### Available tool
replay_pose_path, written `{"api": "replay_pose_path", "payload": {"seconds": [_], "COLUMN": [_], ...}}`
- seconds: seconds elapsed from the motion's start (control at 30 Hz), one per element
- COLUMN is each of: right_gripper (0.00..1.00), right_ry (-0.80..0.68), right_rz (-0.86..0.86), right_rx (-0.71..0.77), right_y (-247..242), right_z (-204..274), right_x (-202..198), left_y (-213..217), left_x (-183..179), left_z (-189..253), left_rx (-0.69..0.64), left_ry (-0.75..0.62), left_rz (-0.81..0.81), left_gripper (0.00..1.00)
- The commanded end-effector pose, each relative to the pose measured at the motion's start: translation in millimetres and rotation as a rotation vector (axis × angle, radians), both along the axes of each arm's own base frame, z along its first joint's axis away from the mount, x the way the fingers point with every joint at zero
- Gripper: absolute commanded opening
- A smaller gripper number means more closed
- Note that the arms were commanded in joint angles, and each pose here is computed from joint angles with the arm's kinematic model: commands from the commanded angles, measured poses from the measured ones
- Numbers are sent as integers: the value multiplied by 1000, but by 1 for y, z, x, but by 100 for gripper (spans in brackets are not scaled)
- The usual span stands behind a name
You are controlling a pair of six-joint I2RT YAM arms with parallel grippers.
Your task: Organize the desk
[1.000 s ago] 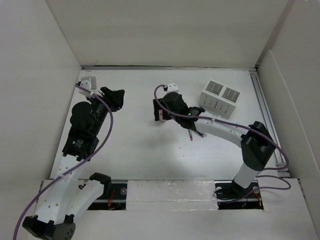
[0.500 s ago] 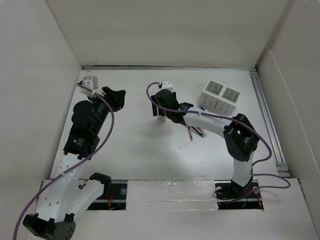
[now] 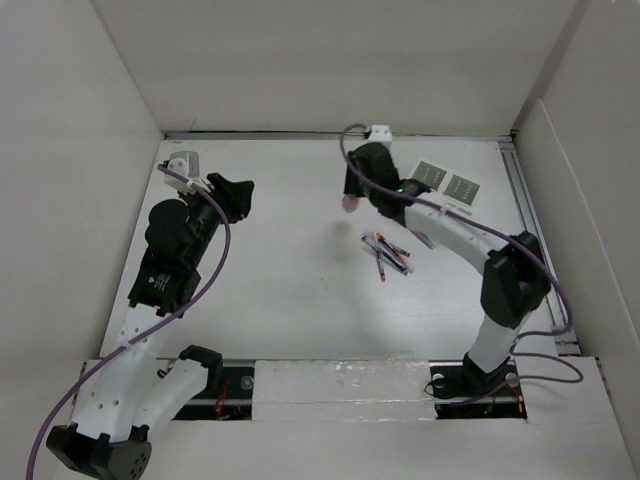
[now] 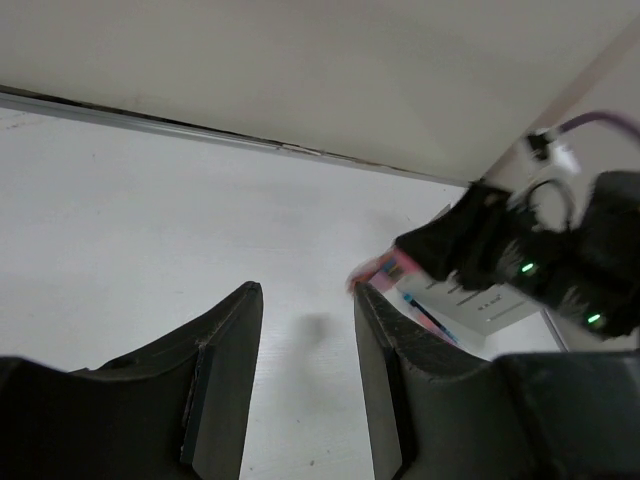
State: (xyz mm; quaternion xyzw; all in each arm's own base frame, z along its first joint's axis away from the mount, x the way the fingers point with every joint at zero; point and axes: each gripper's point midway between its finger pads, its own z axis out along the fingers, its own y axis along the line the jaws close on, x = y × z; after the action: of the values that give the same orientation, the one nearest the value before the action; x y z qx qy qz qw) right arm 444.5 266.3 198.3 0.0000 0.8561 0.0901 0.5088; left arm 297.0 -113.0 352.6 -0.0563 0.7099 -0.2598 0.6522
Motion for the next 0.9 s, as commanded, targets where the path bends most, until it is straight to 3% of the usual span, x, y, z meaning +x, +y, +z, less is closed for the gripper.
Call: {"api": "replay_pose_path", "payload": {"seconds": [0.0,0.17,0.4,0.87], "right_gripper": [22,20,19,17], "right_ry": [-258,-293,-288,-194], "right_rz": [-117,-259,-332,-385], "right_rx": [162,160,170,155], "right_y": [-63,-140,-198,-213], "right_z": [129,148,152,98], "right_x": [22,46,65,50], "left_y": [-2,-5,-4,-12], "left_x": [1,2,7,13], "left_z": [8,6,2,-6], "left_rx": [-1,-2,-5,-18], "left_ry": [-37,-33,-19,7], "left_rz": [-14,-27,-28,-68], "left_gripper": [38,38,38,38]}}
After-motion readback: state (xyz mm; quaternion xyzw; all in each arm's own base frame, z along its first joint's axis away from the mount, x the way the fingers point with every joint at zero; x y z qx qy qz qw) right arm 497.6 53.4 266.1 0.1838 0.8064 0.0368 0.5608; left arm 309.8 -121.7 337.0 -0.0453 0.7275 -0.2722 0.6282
